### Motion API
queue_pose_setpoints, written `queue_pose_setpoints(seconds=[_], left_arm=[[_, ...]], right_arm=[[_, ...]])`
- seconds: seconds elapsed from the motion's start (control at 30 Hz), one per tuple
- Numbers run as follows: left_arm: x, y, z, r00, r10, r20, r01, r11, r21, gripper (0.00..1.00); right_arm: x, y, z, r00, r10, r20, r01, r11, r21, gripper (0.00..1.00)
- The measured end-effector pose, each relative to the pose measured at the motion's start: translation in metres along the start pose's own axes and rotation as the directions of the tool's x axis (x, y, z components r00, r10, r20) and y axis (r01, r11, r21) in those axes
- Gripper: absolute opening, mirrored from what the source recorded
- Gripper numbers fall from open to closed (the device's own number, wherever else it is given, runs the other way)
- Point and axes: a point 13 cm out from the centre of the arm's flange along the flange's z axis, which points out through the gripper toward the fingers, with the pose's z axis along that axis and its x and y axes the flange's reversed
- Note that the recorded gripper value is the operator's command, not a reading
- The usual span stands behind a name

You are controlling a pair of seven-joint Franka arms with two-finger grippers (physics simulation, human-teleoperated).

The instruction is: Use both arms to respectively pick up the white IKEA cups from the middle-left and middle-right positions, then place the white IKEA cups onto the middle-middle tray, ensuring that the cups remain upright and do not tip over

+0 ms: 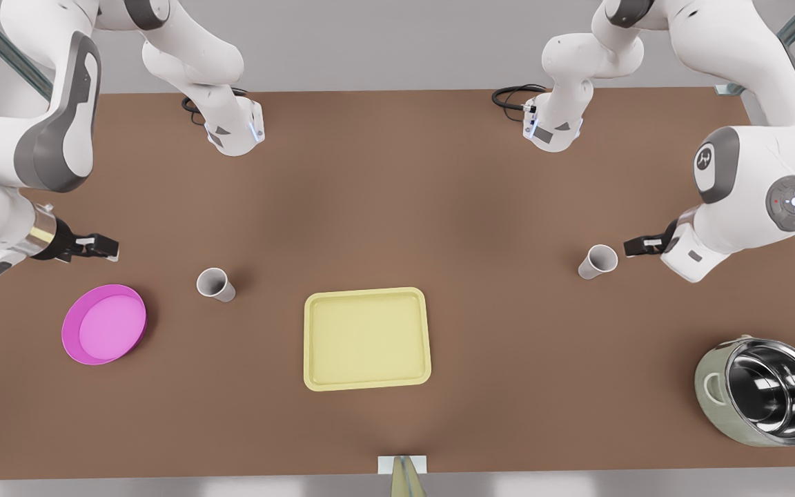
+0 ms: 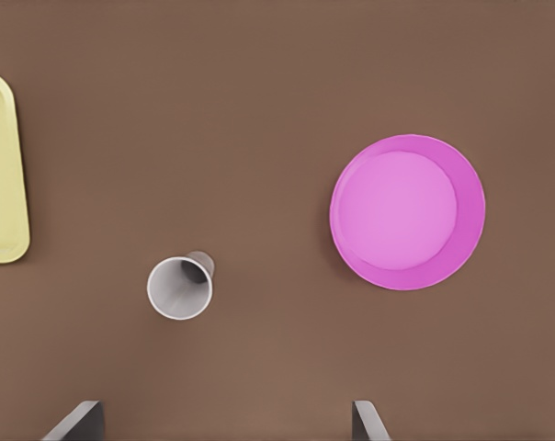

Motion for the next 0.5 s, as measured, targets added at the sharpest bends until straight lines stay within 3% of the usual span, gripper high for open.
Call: queue_pose_setpoints(seconds=[0.1, 0.27, 0.5], left_arm=[[0.003, 0.005, 0.019, 0.999, -0.010, -0.033, 0.010, 1.000, -0.005, 1.00], [0.030, 0.047, 0.186, 0.976, -0.084, -0.201, 0.083, 0.996, -0.013, 1.00], [0.025, 0.073, 0.276, 0.981, -0.135, -0.139, 0.136, 0.991, -0.002, 1.00]], right_arm=[[0.000, -0.002, 0.002, 1.000, 0.004, -0.005, -0.004, 1.000, 0.003, 1.00], [0.017, 0.040, 0.092, 0.986, -0.063, -0.154, 0.062, 0.998, -0.007, 1.00], [0.028, 0.051, 0.198, 0.984, -0.072, -0.163, 0.071, 0.997, -0.016, 1.00]])
